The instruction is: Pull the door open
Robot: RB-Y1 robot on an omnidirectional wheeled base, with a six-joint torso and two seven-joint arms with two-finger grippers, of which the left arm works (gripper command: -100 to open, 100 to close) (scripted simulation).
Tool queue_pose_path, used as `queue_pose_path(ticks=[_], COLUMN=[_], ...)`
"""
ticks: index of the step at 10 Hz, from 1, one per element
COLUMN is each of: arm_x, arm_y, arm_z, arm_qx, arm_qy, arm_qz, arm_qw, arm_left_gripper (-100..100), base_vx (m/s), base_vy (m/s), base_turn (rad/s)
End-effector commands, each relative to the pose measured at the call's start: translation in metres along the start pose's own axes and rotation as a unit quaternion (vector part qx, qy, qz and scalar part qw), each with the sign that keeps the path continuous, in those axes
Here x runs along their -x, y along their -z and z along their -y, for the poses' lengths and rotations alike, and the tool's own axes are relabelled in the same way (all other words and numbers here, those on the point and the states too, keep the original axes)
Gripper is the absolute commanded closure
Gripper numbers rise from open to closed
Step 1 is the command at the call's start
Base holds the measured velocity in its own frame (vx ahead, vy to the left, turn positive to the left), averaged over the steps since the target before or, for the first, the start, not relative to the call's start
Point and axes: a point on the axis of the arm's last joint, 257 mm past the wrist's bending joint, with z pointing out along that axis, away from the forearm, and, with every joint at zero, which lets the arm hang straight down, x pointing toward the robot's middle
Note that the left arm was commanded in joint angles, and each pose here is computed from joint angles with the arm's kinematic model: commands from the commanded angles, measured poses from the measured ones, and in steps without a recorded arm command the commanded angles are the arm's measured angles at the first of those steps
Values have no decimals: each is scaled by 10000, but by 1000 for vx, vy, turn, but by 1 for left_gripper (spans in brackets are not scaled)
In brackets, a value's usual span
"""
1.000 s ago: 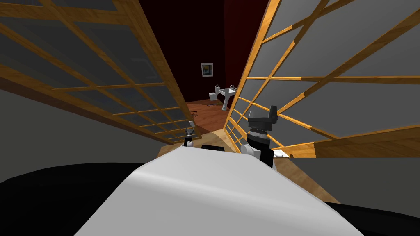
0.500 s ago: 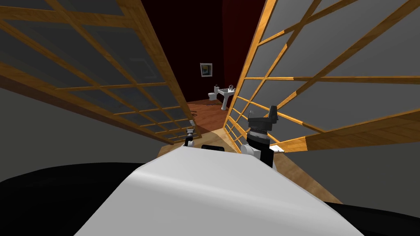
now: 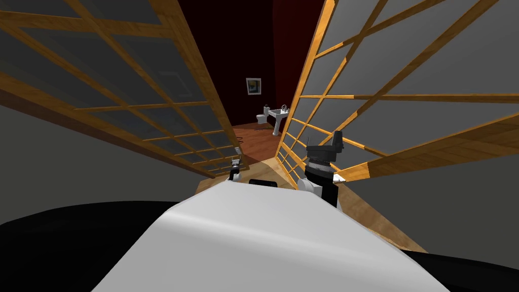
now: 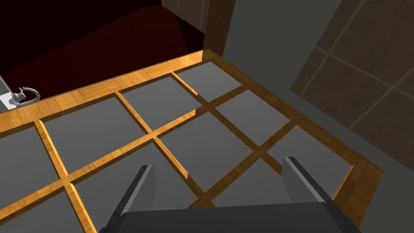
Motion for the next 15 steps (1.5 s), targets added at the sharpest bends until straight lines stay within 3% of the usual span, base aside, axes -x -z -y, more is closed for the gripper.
queue_pose_path(ticks=[1, 4, 5, 6, 13, 14, 15], arm_x=[0, 0, 0, 32, 114, 123, 123], arm_y=[-7, -16, -13, 4, 90, 87, 87], arm_z=[-30, -71, -61, 108, 811, 737, 737], arm_qx=[-17, -41, -35, -111, -414, -391, -391], arm_qy=[288, 640, 546, 573, 574, 573, 573], arm_qz=[19, 41, 35, 45, 50, 47, 47], arm_qw=[9996, 9979, 9985, 9983, 9975, 9976, 9976], arm_left_gripper=[-100, -100, -100, -100, -100, -100, 100], base_vx=[-75, -61, -27, 117, 197, 102, -24], base_vy=[10, 11, 6, -12, 20, 10, -5], base_turn=[-26, -23, -6, -92, -92, 8, 4])
